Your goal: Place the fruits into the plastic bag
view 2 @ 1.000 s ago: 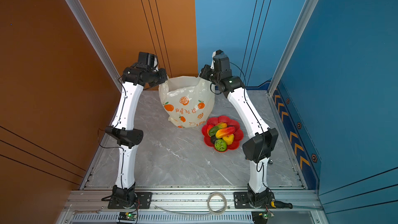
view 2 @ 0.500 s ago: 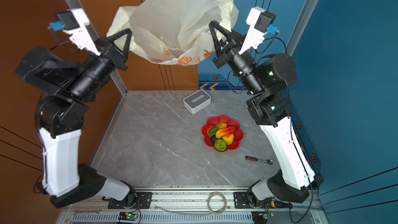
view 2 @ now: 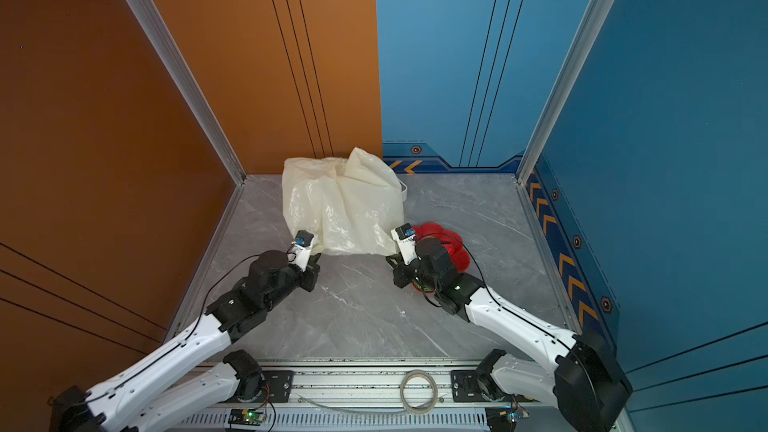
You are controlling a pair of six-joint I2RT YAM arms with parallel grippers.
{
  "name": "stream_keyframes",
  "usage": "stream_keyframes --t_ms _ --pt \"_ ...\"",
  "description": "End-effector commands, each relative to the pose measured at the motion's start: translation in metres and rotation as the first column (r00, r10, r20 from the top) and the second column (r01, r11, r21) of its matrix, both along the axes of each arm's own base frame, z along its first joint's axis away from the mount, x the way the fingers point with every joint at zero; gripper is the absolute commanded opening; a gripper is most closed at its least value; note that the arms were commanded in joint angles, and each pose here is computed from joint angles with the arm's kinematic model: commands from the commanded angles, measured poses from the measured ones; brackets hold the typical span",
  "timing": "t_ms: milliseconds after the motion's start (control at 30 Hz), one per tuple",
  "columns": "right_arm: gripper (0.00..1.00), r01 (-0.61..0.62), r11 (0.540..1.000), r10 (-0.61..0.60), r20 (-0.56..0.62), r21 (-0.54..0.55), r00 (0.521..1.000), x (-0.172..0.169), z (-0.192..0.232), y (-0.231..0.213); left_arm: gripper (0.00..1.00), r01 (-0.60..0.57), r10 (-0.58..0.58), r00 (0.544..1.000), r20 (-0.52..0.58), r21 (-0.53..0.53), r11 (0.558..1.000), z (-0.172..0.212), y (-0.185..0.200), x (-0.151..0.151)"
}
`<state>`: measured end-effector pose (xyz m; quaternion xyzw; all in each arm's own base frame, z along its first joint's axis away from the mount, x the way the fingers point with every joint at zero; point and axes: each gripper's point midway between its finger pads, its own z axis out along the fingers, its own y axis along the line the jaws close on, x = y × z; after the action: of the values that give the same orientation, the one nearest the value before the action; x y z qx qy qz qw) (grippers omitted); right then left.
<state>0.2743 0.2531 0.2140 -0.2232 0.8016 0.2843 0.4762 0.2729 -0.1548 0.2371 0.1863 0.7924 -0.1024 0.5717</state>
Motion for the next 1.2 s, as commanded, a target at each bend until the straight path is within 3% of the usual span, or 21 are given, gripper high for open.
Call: stream_keyframes --t_ms 0,200,433,633,933,1067,1167 --pt "0.0 0.032 0.987 -0.069 0.232 0.16 0.97 0.001 0.118 -0.013 0.0 -0.054 0.084 0.982 0.171 -0.172 0.984 0.096 0.019 -0.01" --pt "0.0 -0.027 0.961 -0.046 0.254 0.276 0.966 -0.019 0.18 -0.01 0.0 -0.054 0.107 0.978 0.181 -0.276 0.96 0.16 0.038 -0.036" --pt "0.0 -0.094 0.95 0.039 0.184 0.299 0.982 -0.035 0.199 0.023 0.0 -0.082 0.149 0.966 0.212 -0.296 0.952 0.223 0.061 -0.057" --pt "0.0 -0.179 0.927 0.151 0.108 0.329 0.983 -0.062 0.194 0.075 0.0 -0.169 0.202 0.963 0.18 -0.181 0.969 0.248 0.076 -0.054" --pt "0.0 -0.192 0.873 0.247 -0.068 0.447 0.967 -0.103 0.171 0.138 0.0 -0.243 0.238 0.969 0.064 0.086 0.966 0.253 0.063 -0.017" --pt "0.0 -0.131 0.871 0.241 -0.18 0.473 0.954 -0.106 0.138 0.149 0.0 -0.219 0.222 0.975 0.001 0.171 0.961 0.238 0.044 0.005" --pt "0.0 -0.007 0.902 0.133 -0.263 0.432 0.956 -0.089 0.101 0.133 0.0 -0.176 0.198 0.977 -0.073 0.237 0.955 0.214 0.024 0.026"
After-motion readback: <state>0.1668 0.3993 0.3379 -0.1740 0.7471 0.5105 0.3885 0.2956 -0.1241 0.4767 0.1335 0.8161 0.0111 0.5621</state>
